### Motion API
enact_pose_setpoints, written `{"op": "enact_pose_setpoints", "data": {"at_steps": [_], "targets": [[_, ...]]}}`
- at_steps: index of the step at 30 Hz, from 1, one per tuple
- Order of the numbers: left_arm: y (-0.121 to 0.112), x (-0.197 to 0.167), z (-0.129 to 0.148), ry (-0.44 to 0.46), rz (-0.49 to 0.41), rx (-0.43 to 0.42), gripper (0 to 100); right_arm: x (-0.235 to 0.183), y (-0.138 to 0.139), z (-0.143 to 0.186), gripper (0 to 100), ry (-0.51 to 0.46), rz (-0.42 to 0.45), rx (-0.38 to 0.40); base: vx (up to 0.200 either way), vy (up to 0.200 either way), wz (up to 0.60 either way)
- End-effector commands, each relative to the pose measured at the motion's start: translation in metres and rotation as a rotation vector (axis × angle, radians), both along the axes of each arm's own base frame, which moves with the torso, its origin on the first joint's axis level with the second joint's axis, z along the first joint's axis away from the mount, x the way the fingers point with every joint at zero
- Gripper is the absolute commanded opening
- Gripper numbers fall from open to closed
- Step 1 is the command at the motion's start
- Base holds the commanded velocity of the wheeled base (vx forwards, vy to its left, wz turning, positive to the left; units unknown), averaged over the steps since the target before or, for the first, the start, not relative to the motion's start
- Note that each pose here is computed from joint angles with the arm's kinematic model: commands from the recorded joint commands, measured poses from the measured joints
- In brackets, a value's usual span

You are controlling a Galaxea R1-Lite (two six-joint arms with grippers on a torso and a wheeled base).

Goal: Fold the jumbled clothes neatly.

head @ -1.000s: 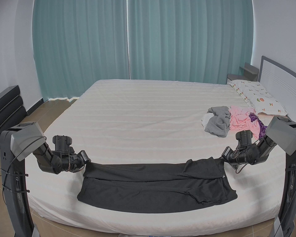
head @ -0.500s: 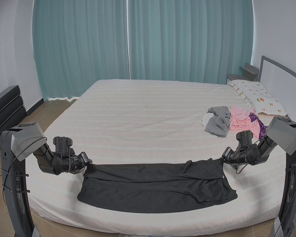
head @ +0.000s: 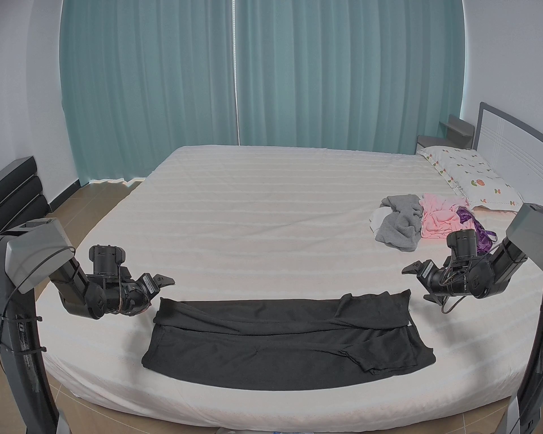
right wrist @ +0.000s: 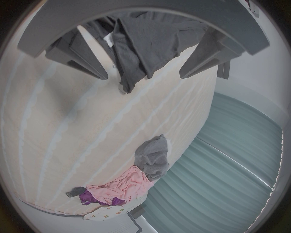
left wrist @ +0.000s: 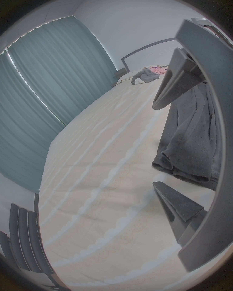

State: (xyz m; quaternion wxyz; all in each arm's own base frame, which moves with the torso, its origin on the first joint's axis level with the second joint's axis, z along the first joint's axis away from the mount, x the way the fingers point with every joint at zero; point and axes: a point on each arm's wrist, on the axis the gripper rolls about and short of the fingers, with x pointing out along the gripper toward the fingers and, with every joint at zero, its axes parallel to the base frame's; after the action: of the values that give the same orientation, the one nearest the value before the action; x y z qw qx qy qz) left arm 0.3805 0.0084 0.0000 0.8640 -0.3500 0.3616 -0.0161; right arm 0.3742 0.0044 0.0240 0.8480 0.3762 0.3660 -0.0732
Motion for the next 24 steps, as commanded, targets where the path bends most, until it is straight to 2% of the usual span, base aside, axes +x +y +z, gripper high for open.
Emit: {"op": "enact_pose_setpoints", "data": {"at_steps": [1,6,11,15,16,21,24], "targets": [[-0.006,-0.003,0.011,-0.03,-0.018,-0.002,100,-0.011,0.005,0.02,100,-0.035,0.02,0.004,0.0,0.0,0.0],[-0.014,-0.001,0.005,-0.049,-0.04,-0.001,100,-0.014,0.007,0.016,100,-0.018,0.029,0.003,0.0,0.0,0.0],[-0.017,0.002,-0.009,-0.036,-0.076,0.037,100,-0.014,0.008,0.014,100,-0.012,0.029,0.004,0.0,0.0,0.0],[-0.017,-0.002,-0.009,-0.028,-0.083,0.044,100,-0.015,0.008,0.012,100,-0.006,0.031,0.002,0.0,0.0,0.0],[-0.017,-0.002,-0.009,-0.028,-0.081,0.045,0,-0.016,0.008,0.012,100,-0.005,0.032,0.001,0.0,0.0,0.0],[-0.015,-0.008,-0.005,-0.025,-0.072,0.054,0,-0.018,0.008,0.01,100,0.005,0.033,0.0,0.0,0.0,0.0],[-0.008,-0.013,0.011,-0.056,-0.051,0.059,0,-0.018,0.008,0.009,100,0.009,0.033,0.0,0.0,0.0,0.0]]}}
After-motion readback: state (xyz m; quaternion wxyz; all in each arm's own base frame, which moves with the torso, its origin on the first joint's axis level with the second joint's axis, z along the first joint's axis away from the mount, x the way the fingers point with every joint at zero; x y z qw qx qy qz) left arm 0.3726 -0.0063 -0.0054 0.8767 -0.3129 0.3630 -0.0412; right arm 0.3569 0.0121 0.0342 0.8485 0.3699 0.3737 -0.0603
